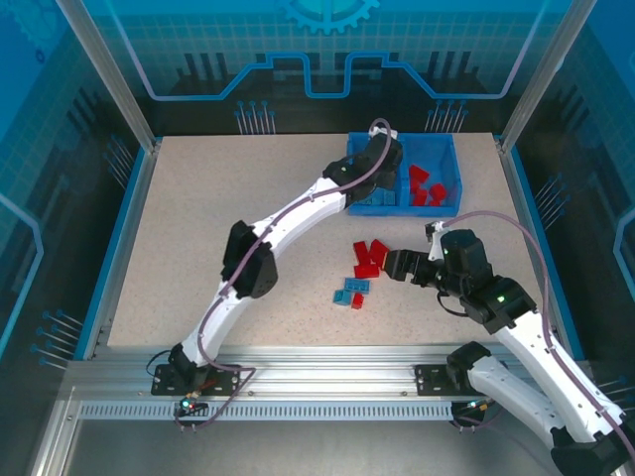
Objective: Sort the legos into containers by color
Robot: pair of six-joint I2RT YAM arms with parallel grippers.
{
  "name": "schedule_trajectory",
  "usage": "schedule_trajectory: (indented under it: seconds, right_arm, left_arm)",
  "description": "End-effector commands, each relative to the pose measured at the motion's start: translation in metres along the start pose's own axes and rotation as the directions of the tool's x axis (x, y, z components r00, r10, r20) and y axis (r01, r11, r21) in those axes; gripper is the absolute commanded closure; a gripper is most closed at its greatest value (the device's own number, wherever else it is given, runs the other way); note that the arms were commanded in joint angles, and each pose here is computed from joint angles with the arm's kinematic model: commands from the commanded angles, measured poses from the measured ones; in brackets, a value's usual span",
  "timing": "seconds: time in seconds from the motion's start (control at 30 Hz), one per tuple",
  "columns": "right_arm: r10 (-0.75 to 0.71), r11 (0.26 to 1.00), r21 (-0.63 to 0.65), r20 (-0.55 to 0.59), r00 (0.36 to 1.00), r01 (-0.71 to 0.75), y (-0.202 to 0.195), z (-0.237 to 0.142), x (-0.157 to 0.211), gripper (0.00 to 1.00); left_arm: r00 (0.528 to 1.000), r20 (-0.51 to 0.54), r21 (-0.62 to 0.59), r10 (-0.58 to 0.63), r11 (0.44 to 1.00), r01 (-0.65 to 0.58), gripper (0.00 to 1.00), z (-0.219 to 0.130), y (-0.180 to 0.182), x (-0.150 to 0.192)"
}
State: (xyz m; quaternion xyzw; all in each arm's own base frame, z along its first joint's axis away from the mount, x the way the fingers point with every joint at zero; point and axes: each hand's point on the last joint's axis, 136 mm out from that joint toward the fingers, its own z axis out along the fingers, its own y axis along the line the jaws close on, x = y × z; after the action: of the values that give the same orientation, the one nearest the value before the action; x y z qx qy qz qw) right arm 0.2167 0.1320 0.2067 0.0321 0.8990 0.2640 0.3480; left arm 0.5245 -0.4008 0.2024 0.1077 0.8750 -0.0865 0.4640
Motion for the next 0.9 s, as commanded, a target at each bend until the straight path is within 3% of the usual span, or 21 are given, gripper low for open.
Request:
schedule_trajectory:
  seconds: [0.0, 0.23, 0.33, 0.4, 0.47, 0.63, 0.77, 0.87]
  right_arm:
    - [-0.016, 1.0, 0.002, -0.017, 1.0, 0.017, -0.001, -0.002, 0.006, 0.03]
    - [-0.026, 0.999, -0.034, -0.037, 0.999, 0.024, 0.005, -0.004, 0.01, 0.0]
    - [-0.021, 0.999, -0.029, -0.034, 0.999, 0.02, 0.003, -0.004, 0.011, 0.0]
    - [-0.018, 0.999, -0.028, -0.028, 0.999, 0.017, 0.003, -0.006, 0.01, 0.0]
    - [-0.017, 1.0, -0.026, -0.024, 1.0, 0.017, 0.002, -0.006, 0.01, 0.0]
    - [-0.033, 0.999, 0.001, -0.02, 0.999, 0.033, -0.002, -0.005, 0.009, 0.0]
    - [-0.068, 0.995, 0.067, -0.032, 0.997, 0.07, -0.016, 0.005, 0.011, 0.0]
    - [-0.114, 0.986, 0.116, -0.077, 0.99, 0.123, -0.024, 0.017, 0.012, 0.0]
  left_arm:
    - [0.998, 0.008, -0.029, 0.056, 0.998, -0.055, 0.7, 0.028, 0.009, 0.004]
    - [0.998, 0.021, 0.048, 0.052, 0.997, -0.053, 0.68, 0.062, -0.001, 0.02]
    - [0.999, 0.006, 0.056, 0.045, 0.997, -0.046, 0.61, 0.063, -0.002, 0.025]
    - [0.999, 0.011, 0.055, 0.033, 0.998, -0.034, 0.49, 0.058, -0.002, 0.02]
    - [1.0, 0.02, 0.059, 0.023, 0.998, -0.025, 0.48, 0.05, -0.003, 0.012]
    - [0.999, 0.038, 0.116, -0.021, 0.993, 0.016, 0.45, 0.008, -0.011, -0.015]
    - [0.992, 0.02, 0.256, -0.124, 0.96, 0.115, 0.44, -0.058, -0.024, -0.032]
    - [0.984, 0.11, 0.347, -0.137, 0.933, 0.091, 0.44, -0.124, -0.028, -0.038]
